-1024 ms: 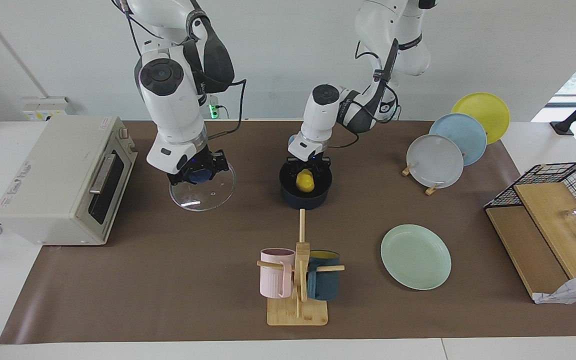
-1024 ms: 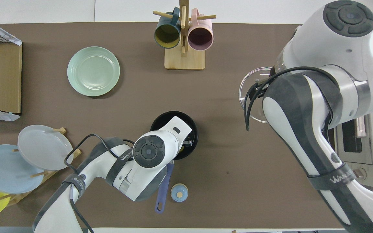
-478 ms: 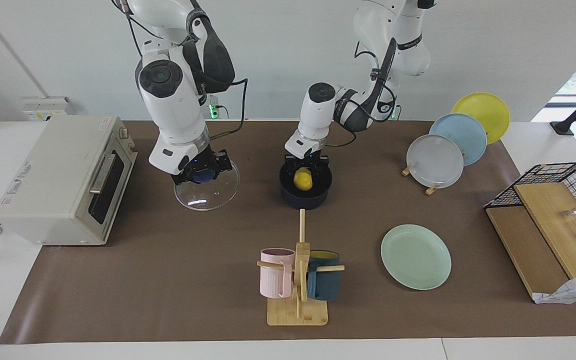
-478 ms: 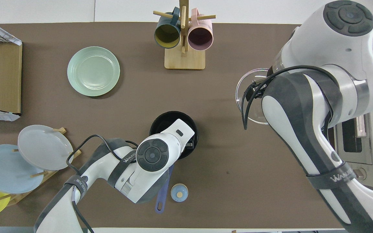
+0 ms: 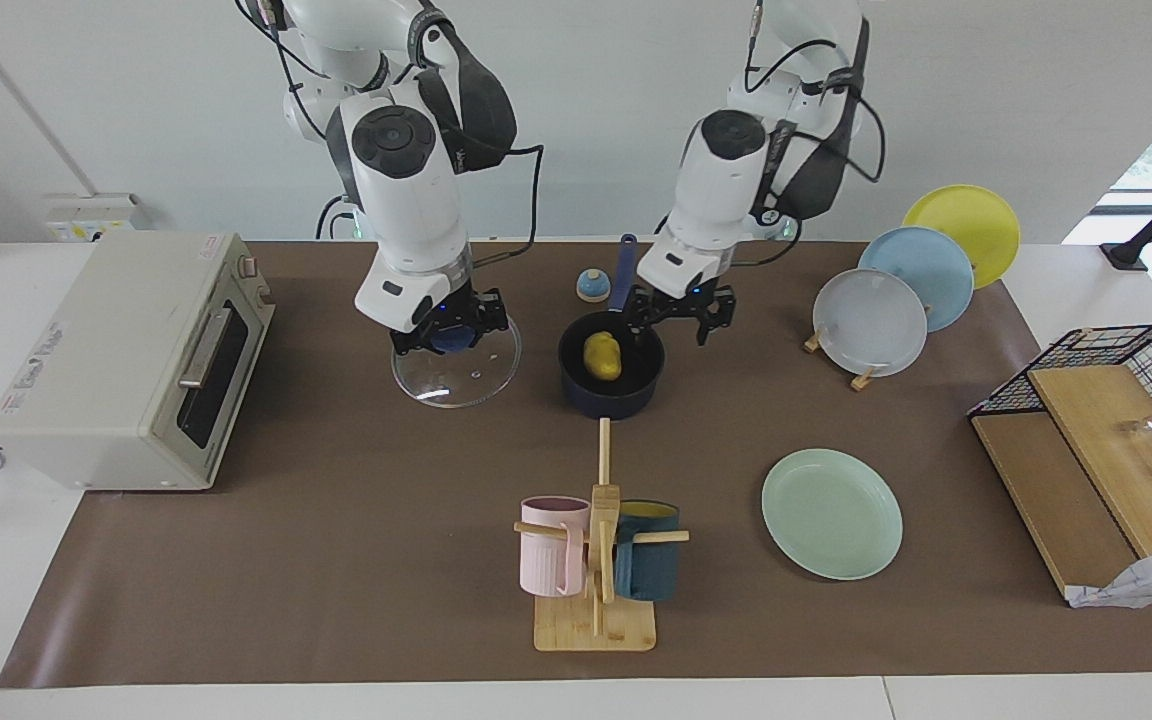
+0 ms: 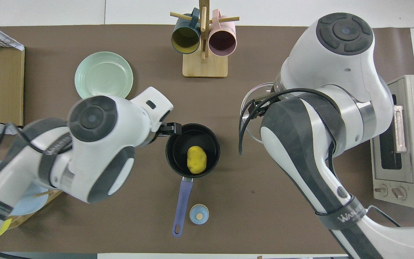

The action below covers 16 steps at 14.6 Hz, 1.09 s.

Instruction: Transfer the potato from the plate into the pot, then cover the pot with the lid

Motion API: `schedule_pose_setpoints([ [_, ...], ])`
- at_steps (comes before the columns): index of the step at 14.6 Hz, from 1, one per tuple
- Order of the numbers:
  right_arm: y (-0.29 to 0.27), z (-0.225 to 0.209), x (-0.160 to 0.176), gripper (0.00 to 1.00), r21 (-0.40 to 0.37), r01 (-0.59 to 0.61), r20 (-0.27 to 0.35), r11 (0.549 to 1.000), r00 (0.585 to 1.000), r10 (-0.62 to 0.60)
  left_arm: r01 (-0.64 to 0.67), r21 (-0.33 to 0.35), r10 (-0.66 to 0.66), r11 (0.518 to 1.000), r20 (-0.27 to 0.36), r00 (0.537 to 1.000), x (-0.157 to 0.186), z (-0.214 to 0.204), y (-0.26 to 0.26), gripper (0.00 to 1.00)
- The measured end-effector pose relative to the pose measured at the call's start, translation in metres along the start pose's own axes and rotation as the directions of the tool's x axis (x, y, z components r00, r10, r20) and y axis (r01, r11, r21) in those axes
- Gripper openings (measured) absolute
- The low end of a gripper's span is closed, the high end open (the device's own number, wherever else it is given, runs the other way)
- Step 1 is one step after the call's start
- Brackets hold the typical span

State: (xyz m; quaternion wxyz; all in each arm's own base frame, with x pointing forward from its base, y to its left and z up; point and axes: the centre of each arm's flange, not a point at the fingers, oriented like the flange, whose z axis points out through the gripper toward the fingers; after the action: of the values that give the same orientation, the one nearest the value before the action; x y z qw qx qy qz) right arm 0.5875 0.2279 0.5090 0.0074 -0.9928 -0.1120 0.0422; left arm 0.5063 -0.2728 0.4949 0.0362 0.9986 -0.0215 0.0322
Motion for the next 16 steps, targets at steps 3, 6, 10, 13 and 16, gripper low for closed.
schedule_pose_setpoints([
  [3, -0.027, 0.000, -0.002, 0.43, 0.002, -0.048, -0.019, 0.999, 0.999, 0.048, -0.021, 0.012, 0.021, 1.000, -0.013, 1.000, 0.036, -0.068, -0.110, 1.00],
  [6, -0.090, 0.002, -0.010, 0.43, 0.015, -0.108, -0.056, 0.994, 0.992, 0.109, -0.056, 0.025, 0.056, 0.998, -0.017, 0.998, 0.048, -0.103, -0.192, 1.00],
  [10, -0.206, 0.030, -0.035, 0.43, 0.047, -0.189, -0.088, 0.981, 0.977, 0.192, -0.087, 0.029, 0.087, 0.996, 0.020, 0.996, 0.043, -0.117, -0.239, 1.00],
  [13, -0.252, 0.067, -0.041, 0.43, 0.051, -0.212, -0.090, 0.976, 0.972, 0.216, -0.100, 0.045, 0.098, 0.994, 0.055, 0.994, 0.036, -0.137, -0.236, 1.00],
  [16, -0.245, 0.089, -0.036, 0.43, 0.004, -0.213, -0.088, 0.977, 0.973, 0.213, -0.091, 0.048, 0.088, 0.995, 0.069, 0.994, 0.032, -0.153, -0.232, 1.00],
])
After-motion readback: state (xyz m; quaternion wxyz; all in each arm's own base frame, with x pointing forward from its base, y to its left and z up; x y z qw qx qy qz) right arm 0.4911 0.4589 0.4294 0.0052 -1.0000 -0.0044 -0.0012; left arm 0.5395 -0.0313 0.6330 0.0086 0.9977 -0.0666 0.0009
